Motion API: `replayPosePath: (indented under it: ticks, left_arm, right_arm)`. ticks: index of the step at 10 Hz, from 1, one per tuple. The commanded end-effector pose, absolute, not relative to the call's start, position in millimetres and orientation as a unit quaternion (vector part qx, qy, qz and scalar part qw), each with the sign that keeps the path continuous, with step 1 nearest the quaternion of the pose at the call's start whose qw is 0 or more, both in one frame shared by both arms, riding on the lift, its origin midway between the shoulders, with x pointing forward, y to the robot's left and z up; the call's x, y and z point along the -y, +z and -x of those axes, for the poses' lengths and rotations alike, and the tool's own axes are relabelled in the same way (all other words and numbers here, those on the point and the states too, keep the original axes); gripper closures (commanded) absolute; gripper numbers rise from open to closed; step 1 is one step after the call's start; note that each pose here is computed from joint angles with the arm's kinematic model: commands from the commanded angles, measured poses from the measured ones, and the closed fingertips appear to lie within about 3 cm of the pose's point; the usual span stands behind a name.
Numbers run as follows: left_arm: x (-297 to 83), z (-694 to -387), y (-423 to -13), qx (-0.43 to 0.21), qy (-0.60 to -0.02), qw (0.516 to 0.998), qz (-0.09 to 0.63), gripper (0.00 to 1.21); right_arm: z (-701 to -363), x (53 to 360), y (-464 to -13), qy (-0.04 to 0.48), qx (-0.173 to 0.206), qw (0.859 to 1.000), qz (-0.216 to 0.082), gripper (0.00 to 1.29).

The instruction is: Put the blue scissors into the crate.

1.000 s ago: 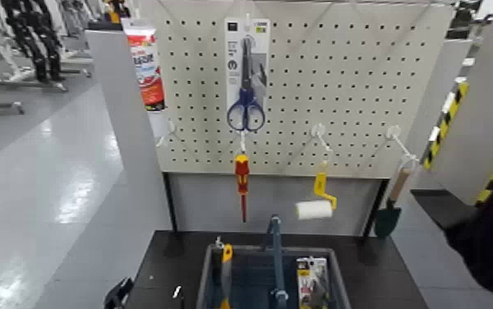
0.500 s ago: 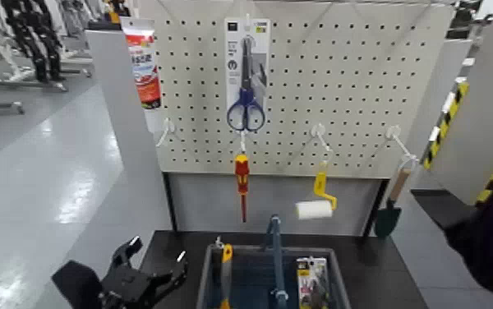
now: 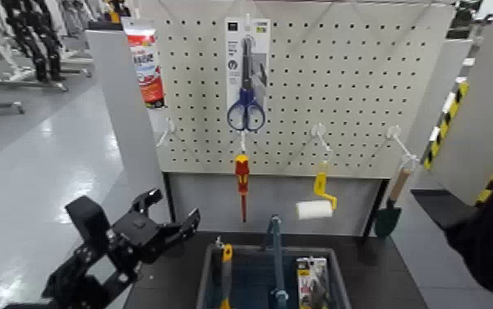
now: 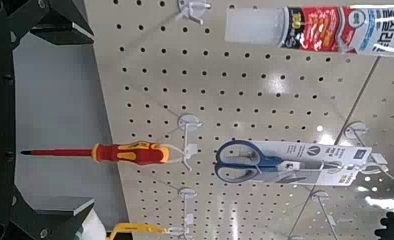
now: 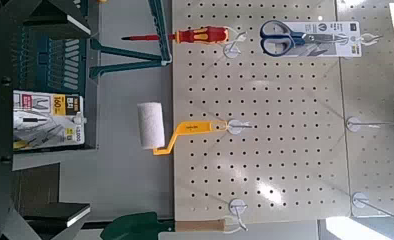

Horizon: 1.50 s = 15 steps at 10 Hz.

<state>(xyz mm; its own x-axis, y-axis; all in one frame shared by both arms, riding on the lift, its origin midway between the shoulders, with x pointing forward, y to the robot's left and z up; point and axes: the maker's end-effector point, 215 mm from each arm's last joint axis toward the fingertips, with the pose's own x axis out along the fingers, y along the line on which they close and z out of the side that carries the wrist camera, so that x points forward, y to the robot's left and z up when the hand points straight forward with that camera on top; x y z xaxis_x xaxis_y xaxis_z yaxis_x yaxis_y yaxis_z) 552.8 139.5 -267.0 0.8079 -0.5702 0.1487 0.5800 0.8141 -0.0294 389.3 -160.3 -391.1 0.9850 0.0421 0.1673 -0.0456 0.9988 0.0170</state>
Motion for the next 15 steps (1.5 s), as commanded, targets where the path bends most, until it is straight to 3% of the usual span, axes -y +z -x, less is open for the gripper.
replayPosePath:
  ticks: [1, 3, 15]
  left_arm:
    - [-124.7, -576.0, -236.1, 0.083, -0.339, 0.937, 0.029, 0.14]
    - [-111.3, -588.0, -216.7, 0.098, -0.361, 0.927, 0.031, 0.09]
    - [-50.2, -628.7, -91.5, 0.203, -0.443, 0.873, -0.003, 0.10]
  right_arm:
    - [-391.2, 157.8, -390.6, 0.025, 0.085, 0.996, -0.011, 0.08]
    - [-392.0, 156.4, -389.5, 0.028, 0.086, 0.996, -0.010, 0.08]
    - [-396.0, 148.0, -385.8, 0.038, 0.091, 0.995, -0.012, 0.08]
